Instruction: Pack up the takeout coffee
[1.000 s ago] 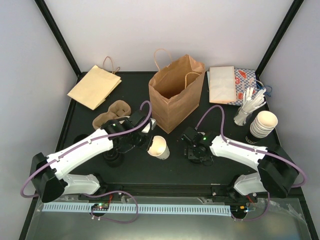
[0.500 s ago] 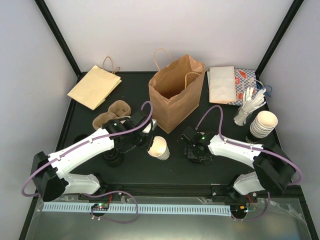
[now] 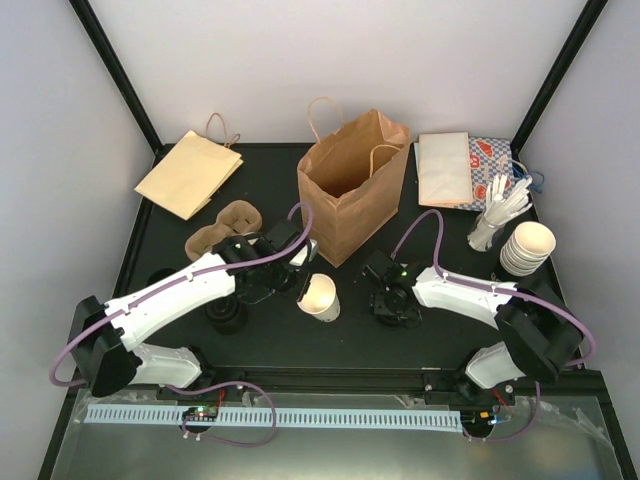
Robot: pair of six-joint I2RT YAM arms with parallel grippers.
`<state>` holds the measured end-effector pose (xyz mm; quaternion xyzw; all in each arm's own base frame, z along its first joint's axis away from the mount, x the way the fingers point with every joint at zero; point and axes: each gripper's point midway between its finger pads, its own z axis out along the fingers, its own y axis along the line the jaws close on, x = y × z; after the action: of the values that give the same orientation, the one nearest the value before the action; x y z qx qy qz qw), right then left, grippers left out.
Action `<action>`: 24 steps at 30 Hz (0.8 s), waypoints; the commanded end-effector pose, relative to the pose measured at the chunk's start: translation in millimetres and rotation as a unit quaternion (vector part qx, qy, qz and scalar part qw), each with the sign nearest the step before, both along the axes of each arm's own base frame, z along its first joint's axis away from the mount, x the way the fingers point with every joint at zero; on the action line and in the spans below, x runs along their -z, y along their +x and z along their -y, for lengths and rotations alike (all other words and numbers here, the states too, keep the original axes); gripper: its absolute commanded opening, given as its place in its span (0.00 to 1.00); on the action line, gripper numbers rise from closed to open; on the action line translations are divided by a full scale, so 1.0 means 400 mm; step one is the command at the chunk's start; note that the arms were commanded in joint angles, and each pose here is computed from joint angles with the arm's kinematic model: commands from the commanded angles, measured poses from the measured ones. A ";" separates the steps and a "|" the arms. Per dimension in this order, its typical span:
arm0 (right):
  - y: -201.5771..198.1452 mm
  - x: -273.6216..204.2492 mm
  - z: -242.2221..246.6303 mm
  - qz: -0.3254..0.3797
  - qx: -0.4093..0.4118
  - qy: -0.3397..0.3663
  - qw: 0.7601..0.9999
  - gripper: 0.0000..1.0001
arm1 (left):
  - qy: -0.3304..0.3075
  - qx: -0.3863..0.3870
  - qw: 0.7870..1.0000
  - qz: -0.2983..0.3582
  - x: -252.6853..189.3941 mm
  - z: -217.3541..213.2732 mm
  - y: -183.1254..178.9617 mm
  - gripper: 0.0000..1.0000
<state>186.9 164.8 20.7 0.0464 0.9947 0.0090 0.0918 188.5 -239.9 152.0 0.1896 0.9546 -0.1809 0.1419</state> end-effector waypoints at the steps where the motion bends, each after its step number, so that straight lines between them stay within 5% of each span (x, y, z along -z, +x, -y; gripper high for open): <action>1: 0.002 0.013 0.001 -0.004 0.004 0.004 1.000 0.76 | 0.001 0.008 1.000 0.007 -0.020 0.014 0.010 0.02; 24: 0.016 -0.078 0.025 0.031 0.001 0.010 0.999 0.72 | 0.015 0.010 0.999 -0.033 0.002 0.039 0.000 0.02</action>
<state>187.7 159.3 38.4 0.0467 0.9931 0.0245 0.1046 188.3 -244.2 141.1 0.1929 0.9604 -0.1657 0.1135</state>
